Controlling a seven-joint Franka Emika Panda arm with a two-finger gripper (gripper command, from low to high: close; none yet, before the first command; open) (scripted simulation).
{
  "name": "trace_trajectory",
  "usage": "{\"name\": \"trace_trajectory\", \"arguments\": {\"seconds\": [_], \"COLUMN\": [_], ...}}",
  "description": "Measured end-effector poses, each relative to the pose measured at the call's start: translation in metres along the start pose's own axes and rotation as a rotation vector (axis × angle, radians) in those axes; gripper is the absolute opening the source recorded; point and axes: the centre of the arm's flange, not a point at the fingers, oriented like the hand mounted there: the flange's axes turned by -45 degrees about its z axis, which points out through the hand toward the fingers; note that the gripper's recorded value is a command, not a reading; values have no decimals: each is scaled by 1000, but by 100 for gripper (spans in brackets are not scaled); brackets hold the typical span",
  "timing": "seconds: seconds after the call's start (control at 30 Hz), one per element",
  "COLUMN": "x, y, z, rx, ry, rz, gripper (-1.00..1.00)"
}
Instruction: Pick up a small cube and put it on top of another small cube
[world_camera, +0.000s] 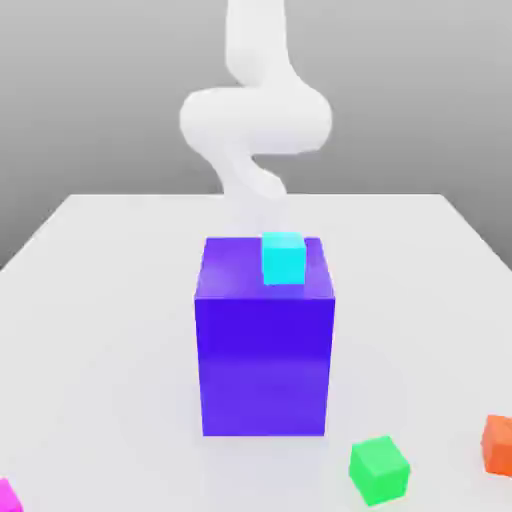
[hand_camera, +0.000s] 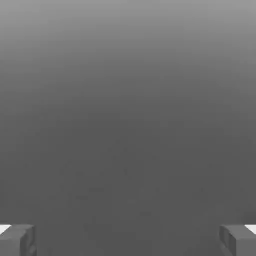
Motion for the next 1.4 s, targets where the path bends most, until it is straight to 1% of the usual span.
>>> {"name": "trace_trajectory", "arguments": {"seconds": [0.27,0.53,0.8,1.07,1.2,1.23,1.4], "x": [7,-24,-96,-205,-251,-258,-258], "y": [56,126,203,270,278,278,278], "z": [128,252,363,456,502,508,508], "rx": [-76,-151,-227,-298,-306,-306,-305], "ry": [-179,-349,-515,-677,-694,-695,-694], "rz": [164,336,517,693,711,712,712], "gripper": [0,0,0,0,0,-100,-100]}}
